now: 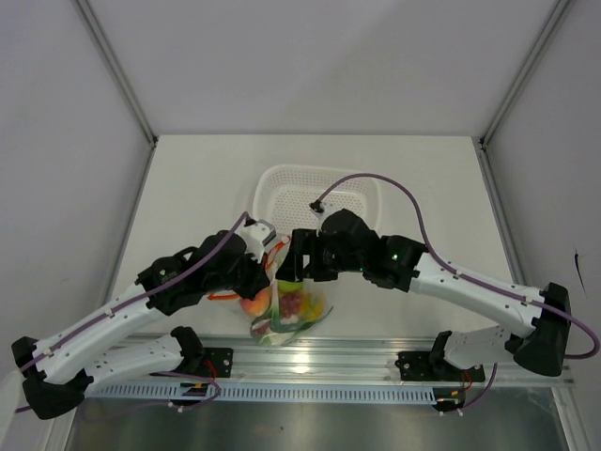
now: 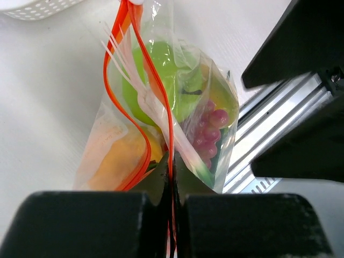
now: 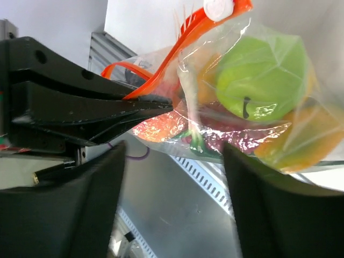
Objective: Place the food in the zip-top bag and seal the zipper
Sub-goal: Adjust the zipper food storage bag at the center of the board.
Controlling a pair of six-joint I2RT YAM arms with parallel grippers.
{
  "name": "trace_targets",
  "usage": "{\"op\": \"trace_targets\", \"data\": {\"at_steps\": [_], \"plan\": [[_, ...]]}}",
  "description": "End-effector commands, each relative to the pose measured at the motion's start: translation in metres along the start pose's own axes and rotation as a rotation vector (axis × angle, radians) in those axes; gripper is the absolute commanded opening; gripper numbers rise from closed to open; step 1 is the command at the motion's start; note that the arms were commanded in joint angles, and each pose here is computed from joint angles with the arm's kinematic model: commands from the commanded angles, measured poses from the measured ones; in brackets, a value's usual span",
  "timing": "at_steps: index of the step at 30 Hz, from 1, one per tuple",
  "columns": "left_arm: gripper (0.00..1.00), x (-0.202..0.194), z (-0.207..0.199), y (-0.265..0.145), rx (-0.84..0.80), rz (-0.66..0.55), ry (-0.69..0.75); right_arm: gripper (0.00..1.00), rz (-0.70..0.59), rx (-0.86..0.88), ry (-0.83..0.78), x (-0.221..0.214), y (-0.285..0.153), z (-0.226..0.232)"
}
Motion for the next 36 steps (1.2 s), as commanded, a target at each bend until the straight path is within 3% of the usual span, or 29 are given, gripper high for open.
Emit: {"op": "trace_targets", "data": {"at_steps": [1, 3, 4, 6, 10, 24, 31, 36], "plan": [[0.01, 0.006, 0.0, -0.001, 0.004, -0.024, 0.001, 0.79, -0.09, -0.007, -0.159, 0.023, -0.034, 0.009], [0.01, 0.006, -0.001, 0.0, -0.003, -0.021, -0.002, 0.86, -0.121, -0.065, -0.204, 0.035, -0.042, -0.008], [0.01, 0.007, -0.001, 0.0, -0.004, -0.026, -0.004, 0.96, -0.142, -0.063, -0.219, 0.041, -0.046, -0.012], [0.01, 0.009, -0.002, -0.001, -0.01, -0.038, -0.004, 0.99, -0.163, -0.109, -0.257, 0.053, -0.045, -0.039], [0.01, 0.012, -0.006, -0.006, -0.031, -0.054, -0.006, 0.99, -0.157, -0.078, -0.278, 0.061, -0.039, -0.063], [0.01, 0.021, -0.024, -0.031, -0.168, -0.164, 0.014, 0.89, -0.049, 0.142, -0.471, 0.059, -0.012, -0.038], [0.01, 0.022, -0.029, -0.028, -0.2, -0.155, 0.025, 0.88, -0.089, 0.078, -0.467, 0.078, -0.018, -0.028], [0.01, 0.024, -0.04, -0.031, -0.271, -0.169, 0.047, 0.89, 0.017, 0.254, -0.564, 0.065, -0.019, -0.006]]}}
Point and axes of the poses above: each gripper's point midway between its finger pads, its own y axis out along the fingers, its own z axis along the line the jaws close on, x = y × z, the point moved 2 cm from there along -y, back along the fingers, and after that the axes turned 7 degrees about y, right-handed, at the moved point
